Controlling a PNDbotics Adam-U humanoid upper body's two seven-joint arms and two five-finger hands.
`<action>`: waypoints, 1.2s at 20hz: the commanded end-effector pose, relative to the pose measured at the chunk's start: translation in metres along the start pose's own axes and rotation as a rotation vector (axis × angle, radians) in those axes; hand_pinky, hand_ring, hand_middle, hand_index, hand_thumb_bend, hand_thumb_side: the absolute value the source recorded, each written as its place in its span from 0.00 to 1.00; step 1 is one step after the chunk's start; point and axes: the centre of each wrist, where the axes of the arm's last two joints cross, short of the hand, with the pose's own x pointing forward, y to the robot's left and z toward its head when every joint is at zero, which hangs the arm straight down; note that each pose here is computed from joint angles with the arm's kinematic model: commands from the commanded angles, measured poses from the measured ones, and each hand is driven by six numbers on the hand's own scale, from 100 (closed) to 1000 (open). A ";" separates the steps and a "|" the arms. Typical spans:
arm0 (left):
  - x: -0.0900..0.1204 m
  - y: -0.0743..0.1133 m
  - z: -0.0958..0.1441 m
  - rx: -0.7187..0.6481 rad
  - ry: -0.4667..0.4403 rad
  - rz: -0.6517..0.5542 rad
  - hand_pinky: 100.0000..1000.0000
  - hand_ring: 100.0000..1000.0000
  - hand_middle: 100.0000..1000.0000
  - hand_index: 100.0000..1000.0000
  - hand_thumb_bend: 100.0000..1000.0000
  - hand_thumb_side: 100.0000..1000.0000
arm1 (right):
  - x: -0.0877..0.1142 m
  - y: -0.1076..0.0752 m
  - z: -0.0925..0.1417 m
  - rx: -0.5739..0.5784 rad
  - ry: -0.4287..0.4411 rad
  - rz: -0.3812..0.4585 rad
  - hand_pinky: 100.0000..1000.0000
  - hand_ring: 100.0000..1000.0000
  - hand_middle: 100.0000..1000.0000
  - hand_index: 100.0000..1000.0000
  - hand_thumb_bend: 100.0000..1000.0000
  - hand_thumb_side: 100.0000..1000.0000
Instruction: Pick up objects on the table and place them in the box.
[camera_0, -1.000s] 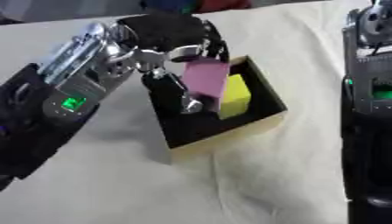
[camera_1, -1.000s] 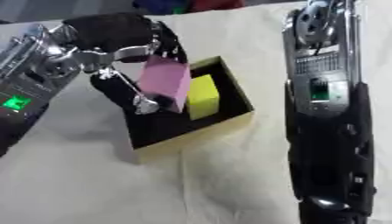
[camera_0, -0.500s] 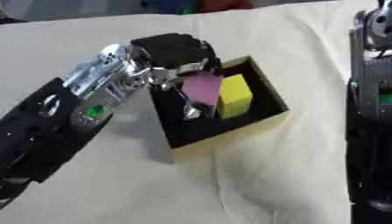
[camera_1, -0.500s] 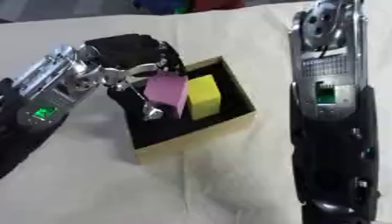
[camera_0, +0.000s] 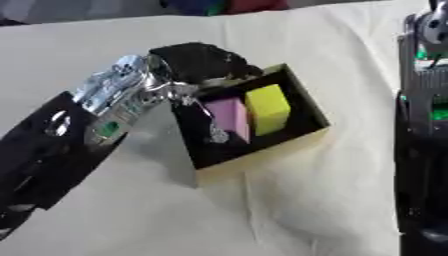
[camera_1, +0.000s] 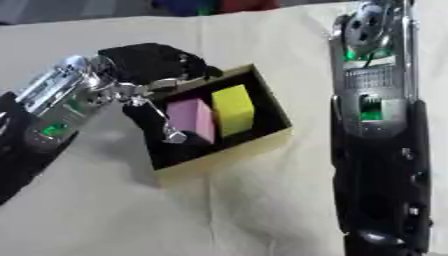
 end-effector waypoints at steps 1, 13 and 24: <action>-0.006 0.015 0.014 0.045 0.031 -0.052 0.82 0.83 0.82 1.00 0.49 0.48 | 0.007 -0.009 -0.005 -0.030 -0.032 0.002 0.76 0.72 0.72 0.99 0.00 1.00; -0.017 0.076 0.088 0.654 0.035 0.327 0.71 0.69 0.76 0.96 0.00 0.70 | 0.015 -0.014 -0.010 -0.035 -0.092 0.016 0.76 0.73 0.73 0.99 0.00 1.00; -0.053 0.076 0.126 1.189 0.101 0.514 0.70 0.68 0.74 0.94 0.00 0.70 | 0.021 -0.015 -0.008 -0.017 -0.147 0.028 0.76 0.74 0.73 0.99 0.00 1.00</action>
